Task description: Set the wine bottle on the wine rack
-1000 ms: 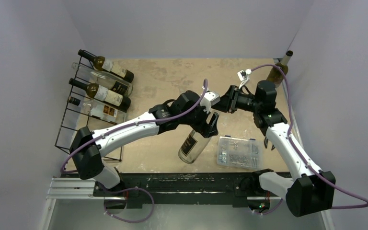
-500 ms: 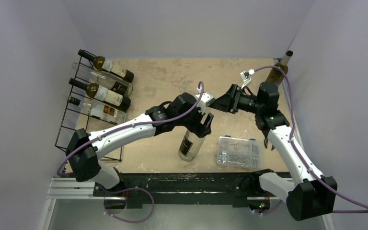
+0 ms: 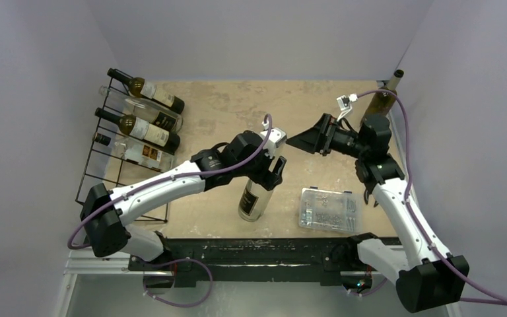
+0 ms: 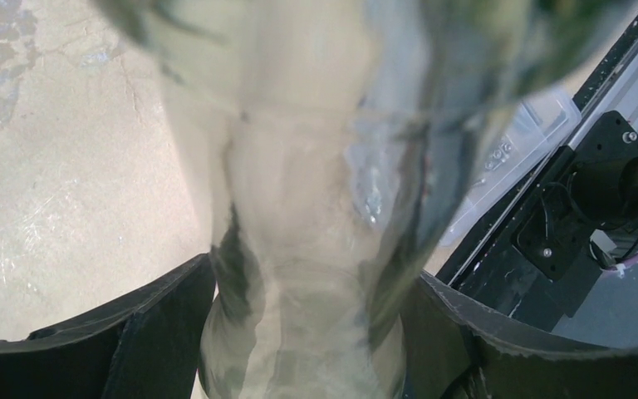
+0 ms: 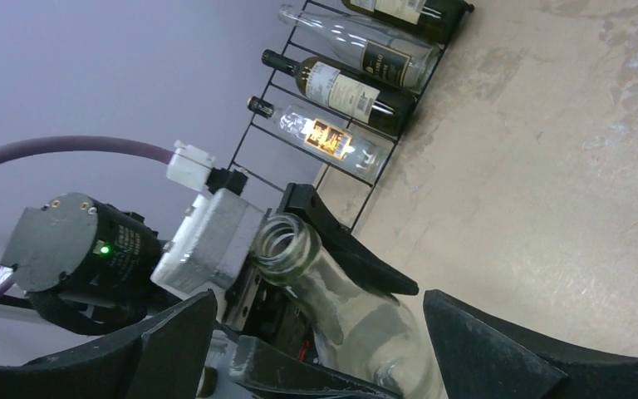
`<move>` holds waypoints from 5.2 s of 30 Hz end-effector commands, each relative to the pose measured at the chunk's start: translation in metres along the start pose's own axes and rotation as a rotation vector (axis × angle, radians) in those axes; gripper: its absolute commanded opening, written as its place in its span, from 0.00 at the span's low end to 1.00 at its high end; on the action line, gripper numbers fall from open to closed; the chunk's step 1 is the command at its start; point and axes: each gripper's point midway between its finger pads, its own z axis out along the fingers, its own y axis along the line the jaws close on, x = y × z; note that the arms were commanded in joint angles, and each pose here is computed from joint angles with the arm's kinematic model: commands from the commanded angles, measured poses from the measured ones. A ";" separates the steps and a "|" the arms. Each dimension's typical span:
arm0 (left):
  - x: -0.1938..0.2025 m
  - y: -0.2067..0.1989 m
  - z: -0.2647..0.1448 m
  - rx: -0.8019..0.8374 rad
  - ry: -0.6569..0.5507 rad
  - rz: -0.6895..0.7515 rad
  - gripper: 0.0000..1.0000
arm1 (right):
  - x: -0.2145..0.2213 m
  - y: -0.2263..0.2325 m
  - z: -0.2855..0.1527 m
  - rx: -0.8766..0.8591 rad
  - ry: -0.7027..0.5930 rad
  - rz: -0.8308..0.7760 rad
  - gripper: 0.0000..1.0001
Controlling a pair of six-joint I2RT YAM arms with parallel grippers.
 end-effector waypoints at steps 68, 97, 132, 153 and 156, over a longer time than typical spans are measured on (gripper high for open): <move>0.074 0.328 -0.281 -1.400 -0.603 -1.147 0.00 | -0.008 -0.027 0.000 0.136 -0.063 -0.026 0.99; 0.130 0.364 -0.286 -1.501 -0.606 -1.405 0.00 | 0.001 -0.046 0.008 0.151 -0.034 0.010 0.99; 0.163 0.351 -0.283 -1.539 -0.548 -1.509 0.62 | 0.006 -0.042 -0.001 0.162 -0.044 0.003 0.99; 0.147 0.338 -0.291 -1.466 -0.607 -1.478 1.00 | 0.009 -0.038 -0.012 0.197 -0.068 0.014 0.99; 0.144 0.336 -0.293 -1.452 -0.627 -1.476 1.00 | 0.008 -0.039 -0.013 0.213 -0.075 0.018 0.99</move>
